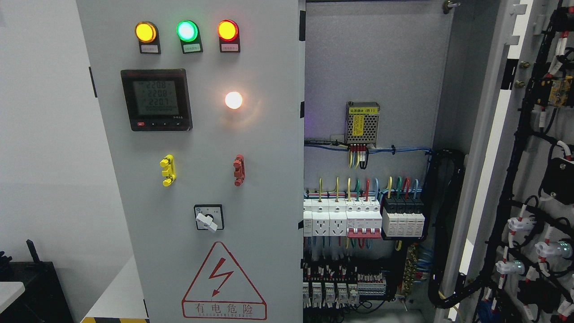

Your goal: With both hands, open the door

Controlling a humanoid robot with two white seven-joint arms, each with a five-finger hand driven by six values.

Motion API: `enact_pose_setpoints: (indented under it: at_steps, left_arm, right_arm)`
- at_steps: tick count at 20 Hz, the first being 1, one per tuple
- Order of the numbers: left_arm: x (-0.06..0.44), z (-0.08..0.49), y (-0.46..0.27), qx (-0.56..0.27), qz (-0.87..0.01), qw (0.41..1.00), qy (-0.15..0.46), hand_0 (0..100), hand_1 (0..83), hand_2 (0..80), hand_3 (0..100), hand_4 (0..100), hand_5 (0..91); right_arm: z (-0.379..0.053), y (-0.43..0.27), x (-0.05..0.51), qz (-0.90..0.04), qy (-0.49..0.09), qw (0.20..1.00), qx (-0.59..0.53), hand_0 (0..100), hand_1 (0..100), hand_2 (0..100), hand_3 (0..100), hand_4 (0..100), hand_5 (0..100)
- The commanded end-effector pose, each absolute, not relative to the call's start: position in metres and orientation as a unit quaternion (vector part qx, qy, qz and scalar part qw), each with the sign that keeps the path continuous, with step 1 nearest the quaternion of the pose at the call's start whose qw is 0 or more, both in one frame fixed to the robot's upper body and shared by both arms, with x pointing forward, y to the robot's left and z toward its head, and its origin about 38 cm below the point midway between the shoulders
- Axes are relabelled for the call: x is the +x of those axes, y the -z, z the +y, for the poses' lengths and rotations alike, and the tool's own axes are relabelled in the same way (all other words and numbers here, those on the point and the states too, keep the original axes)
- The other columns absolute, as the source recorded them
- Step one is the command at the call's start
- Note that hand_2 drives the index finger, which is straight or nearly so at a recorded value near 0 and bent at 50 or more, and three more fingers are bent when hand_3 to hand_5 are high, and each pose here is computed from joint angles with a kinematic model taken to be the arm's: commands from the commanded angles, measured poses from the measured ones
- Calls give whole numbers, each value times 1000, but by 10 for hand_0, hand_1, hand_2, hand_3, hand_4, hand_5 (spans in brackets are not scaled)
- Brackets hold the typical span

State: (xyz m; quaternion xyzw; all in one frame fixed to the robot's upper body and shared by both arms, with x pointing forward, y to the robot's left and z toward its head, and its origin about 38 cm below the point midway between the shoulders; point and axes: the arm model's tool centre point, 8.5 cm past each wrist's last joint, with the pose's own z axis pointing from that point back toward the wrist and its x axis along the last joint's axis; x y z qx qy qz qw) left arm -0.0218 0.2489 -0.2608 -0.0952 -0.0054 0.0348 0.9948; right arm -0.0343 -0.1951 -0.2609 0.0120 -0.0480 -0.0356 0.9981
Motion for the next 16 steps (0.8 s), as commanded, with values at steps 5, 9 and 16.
enact_pose_setpoints:
  at_steps: [5,9,16]
  left_arm:
    - [-15,227,262,-114,-15,993,-20,0,0,0,0,42,0]
    - [-15,227,262,-114,-14,993,-21,0,0,0,0,42,0]
    - [-15,227,262,-114,-15,993,-21,0,0,0,0,43,0]
  right_arm:
    - [-212,236,21,-189,31,981,13,0,0,0,0,0,0]
    - [-216,223,27,-224,31,974,12,0,0,0,0,0,0]
    - [-227,185,15,-291,26,956,11,0,0,0,0,0,0]
